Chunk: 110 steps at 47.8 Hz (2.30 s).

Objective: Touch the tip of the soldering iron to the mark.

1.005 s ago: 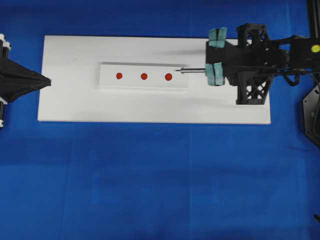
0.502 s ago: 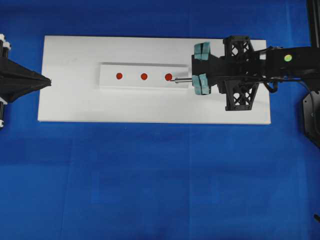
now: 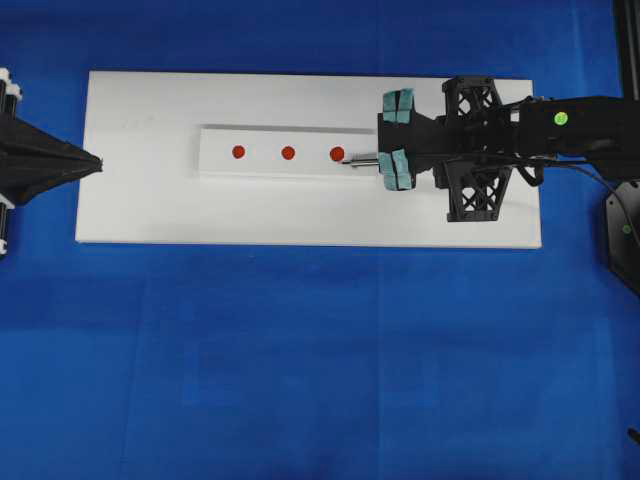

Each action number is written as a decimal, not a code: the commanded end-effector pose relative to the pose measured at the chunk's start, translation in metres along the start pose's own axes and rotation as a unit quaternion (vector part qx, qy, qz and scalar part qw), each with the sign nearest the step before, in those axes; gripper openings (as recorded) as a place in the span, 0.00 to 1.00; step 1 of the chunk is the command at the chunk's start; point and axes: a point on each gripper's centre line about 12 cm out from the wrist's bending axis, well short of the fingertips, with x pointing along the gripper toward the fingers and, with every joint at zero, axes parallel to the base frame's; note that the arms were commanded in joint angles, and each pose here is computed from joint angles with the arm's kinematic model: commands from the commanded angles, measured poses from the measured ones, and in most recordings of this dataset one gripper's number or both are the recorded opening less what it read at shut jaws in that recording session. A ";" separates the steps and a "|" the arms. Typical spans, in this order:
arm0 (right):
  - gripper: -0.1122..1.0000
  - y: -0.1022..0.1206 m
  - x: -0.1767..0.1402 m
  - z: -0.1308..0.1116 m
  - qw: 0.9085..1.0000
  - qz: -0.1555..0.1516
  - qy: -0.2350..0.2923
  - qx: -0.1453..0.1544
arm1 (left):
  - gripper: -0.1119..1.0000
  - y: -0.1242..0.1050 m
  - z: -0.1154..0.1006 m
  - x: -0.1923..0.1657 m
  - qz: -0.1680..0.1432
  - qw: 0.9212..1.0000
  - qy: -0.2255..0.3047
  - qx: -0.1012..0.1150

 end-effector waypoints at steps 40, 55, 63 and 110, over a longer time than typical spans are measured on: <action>0.16 -0.006 0.002 0.005 1.000 -0.004 -0.006 0.018 | 0.10 0.000 0.003 0.001 0.001 1.000 -0.005 -0.002; 0.16 -0.006 0.001 0.006 1.000 -0.004 -0.008 0.018 | 0.10 0.000 0.003 0.001 0.001 1.000 -0.005 -0.002; 0.16 -0.006 0.002 0.006 1.000 -0.004 -0.006 0.018 | 0.10 0.000 0.003 0.001 0.001 1.000 -0.005 -0.002; 0.16 -0.007 -0.003 0.010 1.000 -0.004 -0.013 0.019 | 0.10 0.000 0.003 0.001 0.001 1.000 -0.005 -0.002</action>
